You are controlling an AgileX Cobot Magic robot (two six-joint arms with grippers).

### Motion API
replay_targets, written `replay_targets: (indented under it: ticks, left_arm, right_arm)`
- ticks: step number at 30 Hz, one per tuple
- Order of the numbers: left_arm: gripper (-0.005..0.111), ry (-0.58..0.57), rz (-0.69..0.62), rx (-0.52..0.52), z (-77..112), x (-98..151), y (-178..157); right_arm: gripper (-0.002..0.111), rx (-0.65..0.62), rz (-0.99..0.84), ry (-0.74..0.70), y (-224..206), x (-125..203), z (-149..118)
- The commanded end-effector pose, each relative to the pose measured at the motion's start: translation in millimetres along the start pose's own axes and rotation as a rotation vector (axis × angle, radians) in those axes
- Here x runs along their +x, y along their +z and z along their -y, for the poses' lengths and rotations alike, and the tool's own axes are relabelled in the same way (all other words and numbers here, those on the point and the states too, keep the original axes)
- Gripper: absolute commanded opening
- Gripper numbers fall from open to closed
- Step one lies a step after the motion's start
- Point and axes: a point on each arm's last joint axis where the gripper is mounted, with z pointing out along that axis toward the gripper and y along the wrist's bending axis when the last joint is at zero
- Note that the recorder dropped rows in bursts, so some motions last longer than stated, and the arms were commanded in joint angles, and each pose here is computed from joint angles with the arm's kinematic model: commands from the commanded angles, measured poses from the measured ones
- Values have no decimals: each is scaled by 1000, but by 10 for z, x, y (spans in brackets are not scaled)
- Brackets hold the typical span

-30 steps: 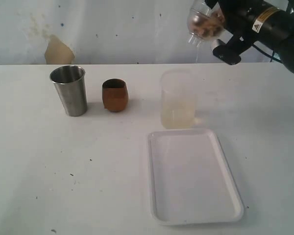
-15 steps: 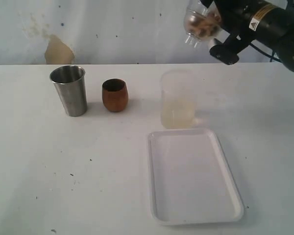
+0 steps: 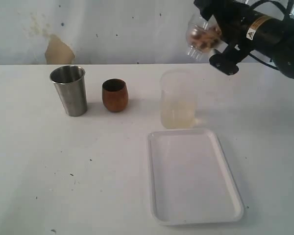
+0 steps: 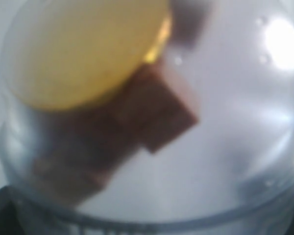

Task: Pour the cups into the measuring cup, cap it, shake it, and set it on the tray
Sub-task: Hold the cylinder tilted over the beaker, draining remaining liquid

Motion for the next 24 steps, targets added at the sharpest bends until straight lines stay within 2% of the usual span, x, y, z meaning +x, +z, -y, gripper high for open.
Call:
replay_targets:
  ticks: [1,2,3,4,6,8,9,11,13,14,15,16,17,18,20,21,22,24]
  left_arm:
    - [0,2,9,1,0,5,0]
    - [0,2,9,1,0,5,0]
    - [0,4,9,1,0,5,0]
    - [0,4,9,1,0,5,0]
    - [0,4,9,1,0,5,0]
    - [0,4,9,1,0,5,0]
    - [0,4,9,1,0,5,0]
    - [0,4,9,1,0,5,0]
    - [0,4,9,1,0,5,0]
    - [0,4,9,1,0,5,0]
    - [0,4,9,1,0,5,0]
    - [0,4,9,1,0,5,0]
    - [0,4,9,1,0,5,0]
    - [0,4,9,1,0,5,0]
    - [0,4,9,1,0,5,0]
    - [0,4,9,1,0,5,0]
    - [0,4,9,1,0,5,0]
    - [0,4,9,1,0,5,0]
  right_arm:
    - [0,19,-2,-49,-12,39,53]
    - [0,60,-47,-24,-15,80,91]
    - [0,138,-150,79,-31,178,155]
    - [0,150,-153,125,-33,184,162]
    - [0,83,-72,-18,-15,106,113]
    - [0,173,-195,150,-32,224,186]
    - [0,157,-142,155,-19,161,173]
    - [0,132,-130,15,-20,152,158]
    - [0,206,-261,162,-45,306,211]
    - [0,254,-288,263,-56,350,241]
    - [0,263,-261,294,-52,330,249]
    - [0,230,-219,242,-38,283,230]
    - [0,174,-182,108,-21,235,198]
    - [0,150,-170,34,-16,219,182]
    - [0,170,-230,137,-26,288,192]
    - [0,181,-226,207,-27,290,194]
    - [0,170,-192,213,-15,255,183]
    - [0,107,-143,32,3,179,123]
